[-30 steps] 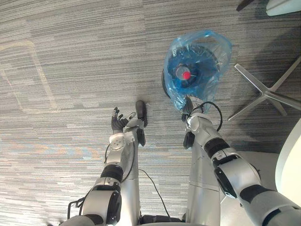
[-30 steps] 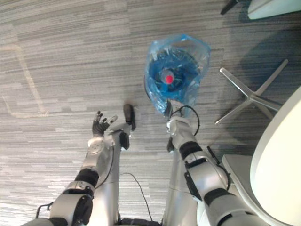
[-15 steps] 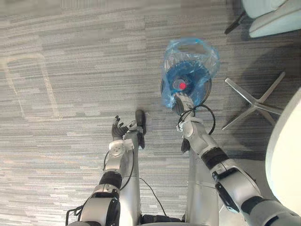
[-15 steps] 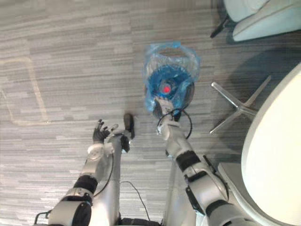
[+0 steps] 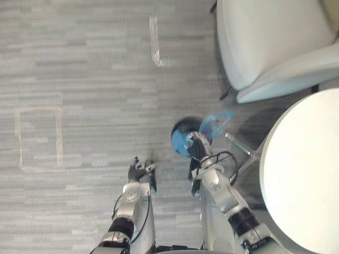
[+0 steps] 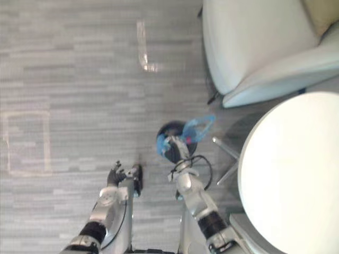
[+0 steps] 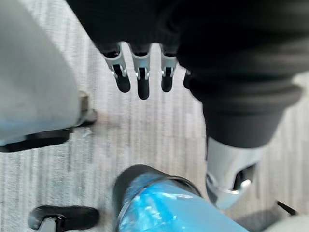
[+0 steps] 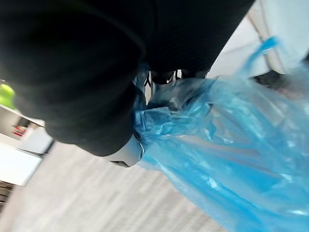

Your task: Gather rubbish on tea table into small bin, then transfer packed bag to large trash can.

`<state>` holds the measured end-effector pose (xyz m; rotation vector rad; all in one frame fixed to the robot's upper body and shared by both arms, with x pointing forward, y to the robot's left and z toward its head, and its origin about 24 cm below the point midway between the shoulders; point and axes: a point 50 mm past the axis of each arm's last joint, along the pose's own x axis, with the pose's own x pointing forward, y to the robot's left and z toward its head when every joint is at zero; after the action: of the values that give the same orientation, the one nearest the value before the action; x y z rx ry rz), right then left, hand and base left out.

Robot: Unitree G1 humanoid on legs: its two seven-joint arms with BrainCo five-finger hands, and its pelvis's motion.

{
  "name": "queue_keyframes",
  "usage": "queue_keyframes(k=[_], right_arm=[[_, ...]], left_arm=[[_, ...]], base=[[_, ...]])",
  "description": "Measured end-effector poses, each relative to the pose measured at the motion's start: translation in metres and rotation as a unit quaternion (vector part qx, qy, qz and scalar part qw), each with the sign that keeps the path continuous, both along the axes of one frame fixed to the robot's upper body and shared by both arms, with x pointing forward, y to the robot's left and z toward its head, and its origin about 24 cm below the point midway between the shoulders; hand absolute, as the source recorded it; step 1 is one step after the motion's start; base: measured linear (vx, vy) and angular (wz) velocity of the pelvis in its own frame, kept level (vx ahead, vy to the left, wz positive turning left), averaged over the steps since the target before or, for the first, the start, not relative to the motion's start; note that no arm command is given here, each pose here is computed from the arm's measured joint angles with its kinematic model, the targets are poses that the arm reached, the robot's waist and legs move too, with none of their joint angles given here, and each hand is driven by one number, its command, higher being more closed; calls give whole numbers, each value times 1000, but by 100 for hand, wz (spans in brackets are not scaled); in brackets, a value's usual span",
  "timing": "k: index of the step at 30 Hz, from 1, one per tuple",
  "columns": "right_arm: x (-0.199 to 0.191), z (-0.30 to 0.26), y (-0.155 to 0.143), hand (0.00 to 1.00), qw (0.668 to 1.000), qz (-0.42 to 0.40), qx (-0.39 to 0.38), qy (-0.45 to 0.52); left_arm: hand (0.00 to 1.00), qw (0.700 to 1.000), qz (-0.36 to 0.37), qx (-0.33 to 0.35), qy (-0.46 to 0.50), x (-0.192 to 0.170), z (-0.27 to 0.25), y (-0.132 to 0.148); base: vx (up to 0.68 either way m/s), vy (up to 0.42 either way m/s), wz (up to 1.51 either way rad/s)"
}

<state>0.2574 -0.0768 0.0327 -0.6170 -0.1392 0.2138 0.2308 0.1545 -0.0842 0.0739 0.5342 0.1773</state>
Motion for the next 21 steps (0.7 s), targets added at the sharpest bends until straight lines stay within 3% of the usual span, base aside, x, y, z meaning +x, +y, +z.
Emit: queue_keyframes(k=[4,9,16,21], right_arm=[[-20,-14,3,100,999,26,10,36],[-23,-20,-14,100,997,42,13,60],[-31,14,-42,100,998,41,38,-3],[-32,29,-49,100,996,55,65,-27]], left_arm=[[0,997,-41,34,60,-27,-22,7],[0,993,-92,68,42,-21,-15,4],[0,968,-187,77,-149,-26,55,-31],[0,951,-200,108,-210,-16,82,-29]], base=[[159,-22,-11],[89,4,-13],[16,-6,-8],[20,-11,-13]])
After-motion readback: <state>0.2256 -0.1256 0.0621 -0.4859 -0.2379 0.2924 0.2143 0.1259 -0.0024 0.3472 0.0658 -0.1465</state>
